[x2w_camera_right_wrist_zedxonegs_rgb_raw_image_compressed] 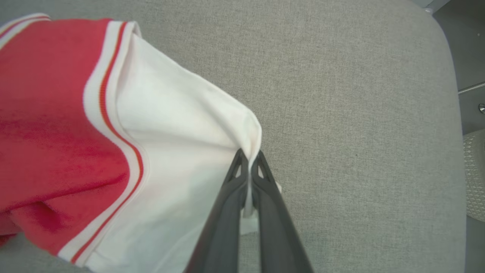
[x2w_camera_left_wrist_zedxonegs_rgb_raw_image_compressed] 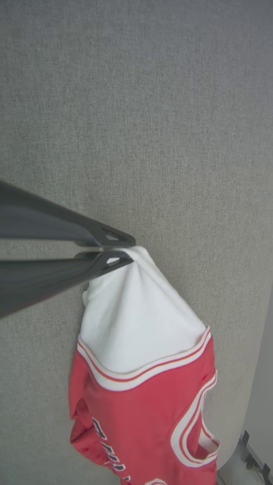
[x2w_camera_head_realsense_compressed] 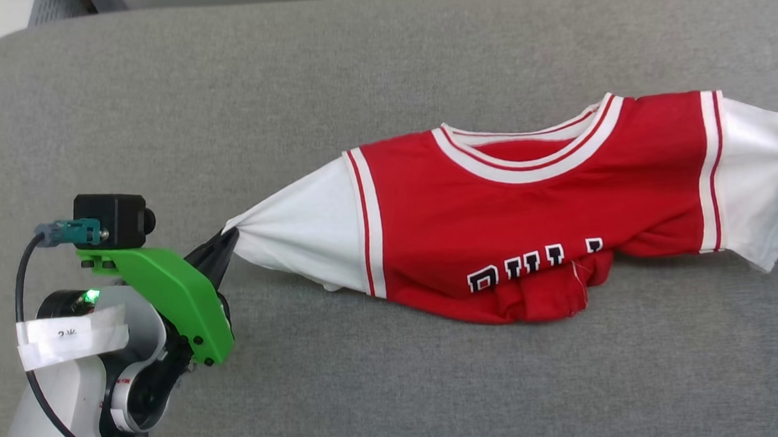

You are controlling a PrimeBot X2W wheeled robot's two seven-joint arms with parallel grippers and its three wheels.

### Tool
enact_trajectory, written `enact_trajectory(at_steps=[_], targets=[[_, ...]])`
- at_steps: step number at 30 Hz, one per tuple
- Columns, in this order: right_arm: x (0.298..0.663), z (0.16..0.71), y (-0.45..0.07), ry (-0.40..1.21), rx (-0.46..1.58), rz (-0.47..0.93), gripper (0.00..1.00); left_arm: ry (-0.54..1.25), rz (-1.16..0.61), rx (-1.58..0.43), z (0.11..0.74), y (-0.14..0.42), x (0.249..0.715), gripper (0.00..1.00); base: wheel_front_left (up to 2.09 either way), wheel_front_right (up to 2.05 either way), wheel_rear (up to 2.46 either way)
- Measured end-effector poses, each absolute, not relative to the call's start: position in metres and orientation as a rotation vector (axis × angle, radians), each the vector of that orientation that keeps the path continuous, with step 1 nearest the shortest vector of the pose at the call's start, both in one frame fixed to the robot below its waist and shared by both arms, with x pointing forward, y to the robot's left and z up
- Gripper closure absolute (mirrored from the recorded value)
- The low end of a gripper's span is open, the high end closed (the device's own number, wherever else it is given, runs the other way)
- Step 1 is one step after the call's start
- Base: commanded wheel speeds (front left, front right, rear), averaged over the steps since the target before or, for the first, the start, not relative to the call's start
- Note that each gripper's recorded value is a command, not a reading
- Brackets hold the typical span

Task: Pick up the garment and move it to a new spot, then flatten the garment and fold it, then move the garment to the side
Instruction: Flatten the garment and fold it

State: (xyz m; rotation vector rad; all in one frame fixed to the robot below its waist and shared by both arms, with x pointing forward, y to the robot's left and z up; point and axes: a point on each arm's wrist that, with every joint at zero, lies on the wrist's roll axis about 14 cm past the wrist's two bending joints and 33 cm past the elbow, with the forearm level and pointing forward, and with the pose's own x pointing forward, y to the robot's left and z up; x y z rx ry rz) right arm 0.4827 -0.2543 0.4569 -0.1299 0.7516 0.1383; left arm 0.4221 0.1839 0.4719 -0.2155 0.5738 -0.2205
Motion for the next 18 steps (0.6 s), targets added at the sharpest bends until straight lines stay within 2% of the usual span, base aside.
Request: enact_trajectory(at_steps=[10, 18], targets=[[0.476, 0.560, -0.267, 0.455, -0.185, 0.121, 1.00, 0.338, -0.220, -0.158, 0.544, 0.192, 0.420, 1.00, 0.00, 0.00, 0.00], [0.457, 0.640, -0.264, 0.208, -0.203, 0.131, 1.00, 0.067, -0.210, -0.151, 0.625, 0.200, 0.407, 1.00, 0.00, 0.00, 0.00]])
